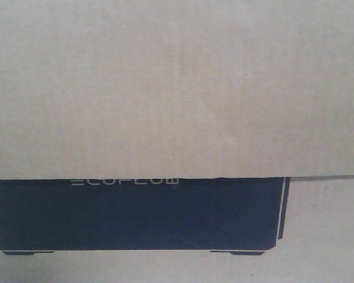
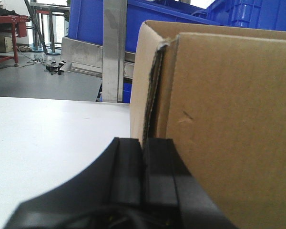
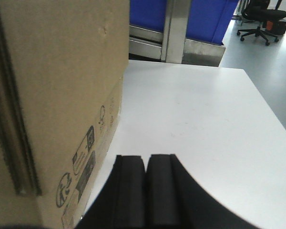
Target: Grab box from left shelf to table start
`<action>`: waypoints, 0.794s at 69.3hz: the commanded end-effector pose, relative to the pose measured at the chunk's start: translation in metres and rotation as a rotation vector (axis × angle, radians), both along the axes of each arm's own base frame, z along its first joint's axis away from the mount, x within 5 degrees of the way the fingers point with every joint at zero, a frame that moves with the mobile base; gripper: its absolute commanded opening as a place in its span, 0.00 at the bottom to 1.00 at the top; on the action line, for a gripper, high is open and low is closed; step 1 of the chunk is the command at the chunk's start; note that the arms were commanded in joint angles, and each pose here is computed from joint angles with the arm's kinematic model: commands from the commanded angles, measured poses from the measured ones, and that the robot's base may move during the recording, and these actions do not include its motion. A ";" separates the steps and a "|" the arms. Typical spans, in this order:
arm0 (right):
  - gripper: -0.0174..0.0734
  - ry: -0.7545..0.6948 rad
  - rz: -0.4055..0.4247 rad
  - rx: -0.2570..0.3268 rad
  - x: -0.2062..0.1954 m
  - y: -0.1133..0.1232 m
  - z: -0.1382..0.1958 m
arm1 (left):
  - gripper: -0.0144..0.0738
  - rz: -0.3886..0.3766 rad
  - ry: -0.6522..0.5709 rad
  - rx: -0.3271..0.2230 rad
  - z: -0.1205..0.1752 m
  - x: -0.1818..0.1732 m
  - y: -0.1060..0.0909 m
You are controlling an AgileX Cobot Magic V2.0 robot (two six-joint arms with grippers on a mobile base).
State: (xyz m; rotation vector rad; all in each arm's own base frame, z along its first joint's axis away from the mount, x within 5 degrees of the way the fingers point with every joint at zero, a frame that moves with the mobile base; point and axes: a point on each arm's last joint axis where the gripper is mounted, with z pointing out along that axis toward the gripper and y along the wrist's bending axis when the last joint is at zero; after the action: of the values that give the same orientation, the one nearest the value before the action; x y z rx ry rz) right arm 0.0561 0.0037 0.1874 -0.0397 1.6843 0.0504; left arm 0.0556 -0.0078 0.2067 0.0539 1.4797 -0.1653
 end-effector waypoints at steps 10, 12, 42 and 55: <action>0.25 -0.090 -0.054 0.068 0.000 -0.003 0.007 | 0.06 -0.009 -0.101 -0.016 0.009 -0.002 0.000; 0.25 -0.090 -0.054 0.067 0.000 -0.003 0.007 | 0.06 -0.009 -0.101 -0.016 0.009 -0.002 0.000; 0.25 -0.082 -0.054 0.067 0.000 -0.003 0.006 | 0.06 -0.009 -0.101 -0.016 0.009 -0.002 0.000; 0.25 -0.082 -0.054 0.067 0.000 -0.003 0.006 | 0.06 -0.009 -0.101 -0.016 0.009 -0.002 0.000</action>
State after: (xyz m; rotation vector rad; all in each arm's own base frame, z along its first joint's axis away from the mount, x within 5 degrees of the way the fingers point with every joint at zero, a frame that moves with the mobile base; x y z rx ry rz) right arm 0.0561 0.0018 0.1873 0.0428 1.6857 0.0696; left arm 0.0556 -0.0078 0.2067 0.0539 1.4797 -0.1653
